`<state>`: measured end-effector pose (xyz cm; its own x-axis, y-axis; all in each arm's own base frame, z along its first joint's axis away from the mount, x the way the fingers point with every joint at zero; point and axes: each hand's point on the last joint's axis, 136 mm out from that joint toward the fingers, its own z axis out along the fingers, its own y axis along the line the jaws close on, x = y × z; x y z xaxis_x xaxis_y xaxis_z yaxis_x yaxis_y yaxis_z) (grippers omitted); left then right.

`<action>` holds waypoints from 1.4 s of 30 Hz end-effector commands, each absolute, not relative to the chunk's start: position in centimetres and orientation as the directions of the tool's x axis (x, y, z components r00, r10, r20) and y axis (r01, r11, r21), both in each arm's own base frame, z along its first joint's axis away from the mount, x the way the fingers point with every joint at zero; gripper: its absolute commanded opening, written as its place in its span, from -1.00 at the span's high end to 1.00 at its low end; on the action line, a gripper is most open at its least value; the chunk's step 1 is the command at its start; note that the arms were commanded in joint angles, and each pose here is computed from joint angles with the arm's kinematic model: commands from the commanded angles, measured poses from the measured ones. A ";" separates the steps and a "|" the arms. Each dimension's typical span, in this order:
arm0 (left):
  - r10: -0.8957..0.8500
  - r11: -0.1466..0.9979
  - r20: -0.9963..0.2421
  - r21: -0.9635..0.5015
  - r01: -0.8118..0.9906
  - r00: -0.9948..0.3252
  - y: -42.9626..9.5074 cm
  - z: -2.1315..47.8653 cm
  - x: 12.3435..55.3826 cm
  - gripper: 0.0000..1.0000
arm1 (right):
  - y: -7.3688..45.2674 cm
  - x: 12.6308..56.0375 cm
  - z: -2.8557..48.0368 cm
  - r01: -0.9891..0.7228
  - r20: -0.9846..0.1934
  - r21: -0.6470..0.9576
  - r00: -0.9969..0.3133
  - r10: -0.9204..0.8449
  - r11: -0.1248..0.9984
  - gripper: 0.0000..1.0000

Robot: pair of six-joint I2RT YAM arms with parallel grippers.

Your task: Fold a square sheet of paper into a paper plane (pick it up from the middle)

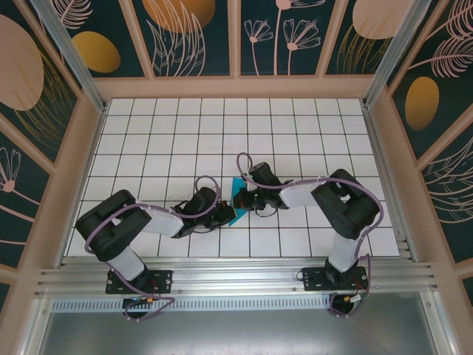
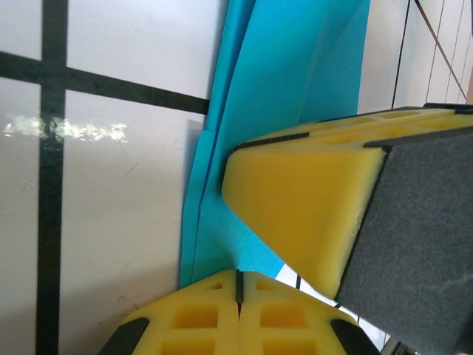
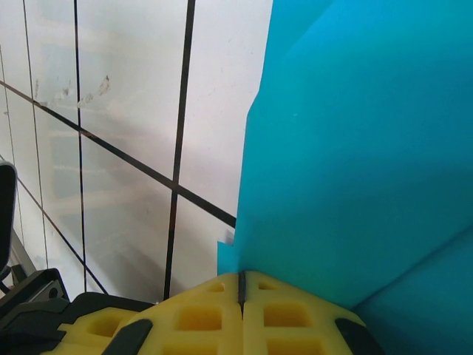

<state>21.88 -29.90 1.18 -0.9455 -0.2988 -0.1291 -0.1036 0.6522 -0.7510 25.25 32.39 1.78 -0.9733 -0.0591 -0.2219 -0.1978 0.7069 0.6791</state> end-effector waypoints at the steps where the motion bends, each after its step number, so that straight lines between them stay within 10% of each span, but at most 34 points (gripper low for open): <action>1: -0.294 0.818 -0.034 -0.527 -0.232 -0.955 -24.5 -5.5 17.9 1.00 | 29.7 28.7 0.1 -0.130 -0.255 0.597 -0.966 0.034 0.792 0.88; 42: -0.270 0.830 -0.001 -0.507 -0.232 -0.963 -24.1 -6.9 16.9 1.00 | 23.4 40.0 0.7 -0.043 -0.295 0.604 -0.940 0.173 0.796 0.76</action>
